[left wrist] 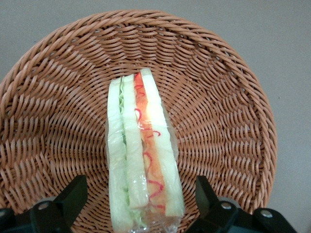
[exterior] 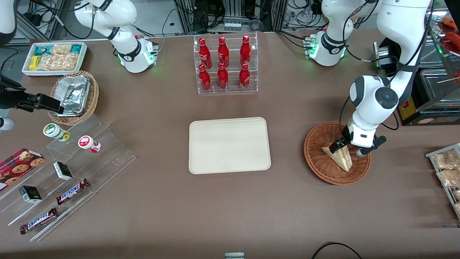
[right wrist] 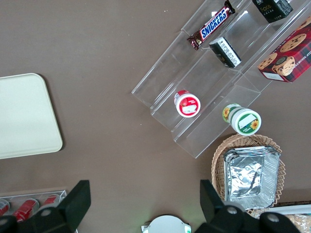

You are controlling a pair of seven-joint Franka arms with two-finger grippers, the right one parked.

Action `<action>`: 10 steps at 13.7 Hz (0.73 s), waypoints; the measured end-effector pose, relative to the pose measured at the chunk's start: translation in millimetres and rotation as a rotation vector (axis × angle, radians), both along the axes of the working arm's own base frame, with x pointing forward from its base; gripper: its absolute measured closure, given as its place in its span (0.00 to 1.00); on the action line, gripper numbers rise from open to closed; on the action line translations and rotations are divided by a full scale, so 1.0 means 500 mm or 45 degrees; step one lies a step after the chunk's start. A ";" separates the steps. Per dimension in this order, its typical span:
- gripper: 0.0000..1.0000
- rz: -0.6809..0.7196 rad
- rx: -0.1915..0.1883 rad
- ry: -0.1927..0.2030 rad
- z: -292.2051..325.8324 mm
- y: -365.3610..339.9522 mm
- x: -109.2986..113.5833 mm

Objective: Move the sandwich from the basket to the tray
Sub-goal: 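Close the left gripper on the sandwich and lift it, then carry the held sandwich from the basket over the cream tray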

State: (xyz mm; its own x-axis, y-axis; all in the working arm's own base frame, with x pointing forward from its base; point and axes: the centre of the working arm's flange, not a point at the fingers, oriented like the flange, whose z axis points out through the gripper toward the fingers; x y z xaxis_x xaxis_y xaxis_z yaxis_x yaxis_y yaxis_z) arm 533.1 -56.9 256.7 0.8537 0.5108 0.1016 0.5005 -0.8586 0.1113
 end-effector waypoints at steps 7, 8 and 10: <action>0.73 0.001 -0.006 -0.050 0.026 -0.003 0.025; 0.75 0.000 -0.006 -0.053 0.043 -0.004 0.037; 0.78 -0.014 0.002 0.014 0.101 -0.016 0.069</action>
